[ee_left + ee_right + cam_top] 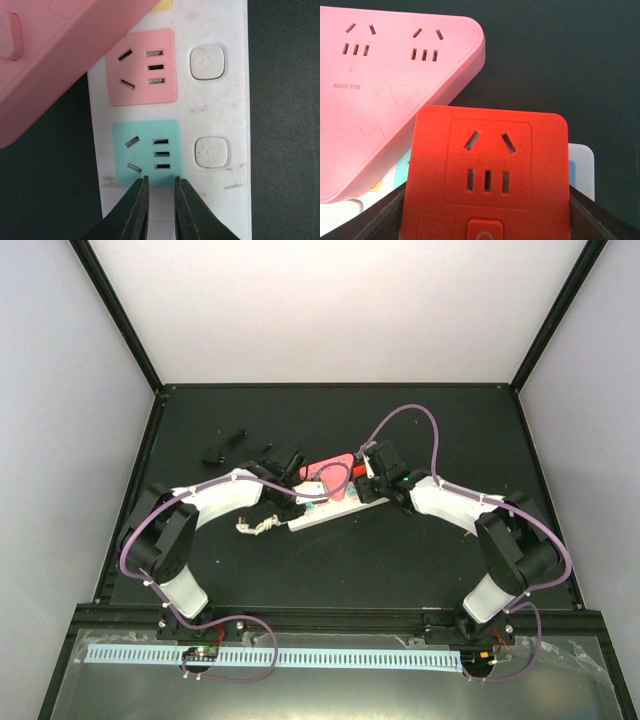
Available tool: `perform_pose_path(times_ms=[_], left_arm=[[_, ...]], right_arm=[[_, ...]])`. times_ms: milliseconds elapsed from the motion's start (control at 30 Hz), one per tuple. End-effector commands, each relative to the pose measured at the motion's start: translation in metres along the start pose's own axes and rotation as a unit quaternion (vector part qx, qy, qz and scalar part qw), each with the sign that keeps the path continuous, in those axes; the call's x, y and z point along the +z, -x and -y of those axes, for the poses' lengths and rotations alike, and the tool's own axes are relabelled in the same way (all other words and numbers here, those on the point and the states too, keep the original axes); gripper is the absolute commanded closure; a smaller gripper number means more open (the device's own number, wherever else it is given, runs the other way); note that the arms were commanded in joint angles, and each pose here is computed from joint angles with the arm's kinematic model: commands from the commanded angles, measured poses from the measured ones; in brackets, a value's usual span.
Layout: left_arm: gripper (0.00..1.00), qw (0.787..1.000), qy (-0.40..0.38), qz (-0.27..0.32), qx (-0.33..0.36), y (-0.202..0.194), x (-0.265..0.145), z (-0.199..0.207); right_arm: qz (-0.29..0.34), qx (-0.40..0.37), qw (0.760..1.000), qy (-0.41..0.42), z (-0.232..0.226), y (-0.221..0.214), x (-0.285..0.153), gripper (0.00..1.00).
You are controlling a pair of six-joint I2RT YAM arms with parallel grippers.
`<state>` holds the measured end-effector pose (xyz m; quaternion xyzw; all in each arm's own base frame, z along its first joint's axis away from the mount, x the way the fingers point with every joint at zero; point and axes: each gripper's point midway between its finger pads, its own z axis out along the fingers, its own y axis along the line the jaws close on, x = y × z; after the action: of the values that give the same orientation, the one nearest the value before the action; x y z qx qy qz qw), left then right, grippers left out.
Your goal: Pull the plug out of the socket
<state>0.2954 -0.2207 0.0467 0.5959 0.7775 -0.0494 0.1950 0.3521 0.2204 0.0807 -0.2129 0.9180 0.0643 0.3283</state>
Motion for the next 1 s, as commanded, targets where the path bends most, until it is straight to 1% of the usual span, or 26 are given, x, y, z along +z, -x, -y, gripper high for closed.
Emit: perform_pose_path(times_ms=[0, 267, 367, 467, 567, 733, 967], left_arm=[[0.85, 0.999, -0.018, -0.039, 0.001, -0.016, 0.013, 0.009], [0.85, 0.999, -0.025, -0.041, -0.001, -0.017, 0.016, 0.012], [0.85, 0.999, -0.025, -0.042, -0.001, -0.017, 0.017, 0.012], [0.85, 0.999, -0.027, -0.044, -0.002, -0.018, 0.018, 0.013], [0.85, 0.999, -0.028, -0.044, -0.002, -0.018, 0.018, 0.013], [0.85, 0.999, -0.028, -0.046, -0.002, -0.018, 0.018, 0.013], [0.85, 0.998, -0.032, -0.046, -0.002, -0.017, 0.020, 0.014]], right_arm=[[0.066, -0.012, 0.997, -0.027, 0.002, 0.035, -0.020, 0.47], [0.064, -0.006, 0.998, -0.009, -0.005, 0.036, -0.021, 0.54], [0.078, -0.002, 0.997, -0.006, -0.005, 0.042, -0.027, 0.55], [0.089, -0.001, 0.996, 0.007, -0.009, 0.046, -0.033, 0.61], [0.093, 0.001, 0.996, 0.003, -0.007, 0.051, -0.035, 0.65], [0.083, 0.002, 0.997, -0.001, -0.007, 0.050, -0.031, 0.66], [0.076, -0.021, 0.997, -0.021, -0.002, 0.045, -0.029, 0.69]])
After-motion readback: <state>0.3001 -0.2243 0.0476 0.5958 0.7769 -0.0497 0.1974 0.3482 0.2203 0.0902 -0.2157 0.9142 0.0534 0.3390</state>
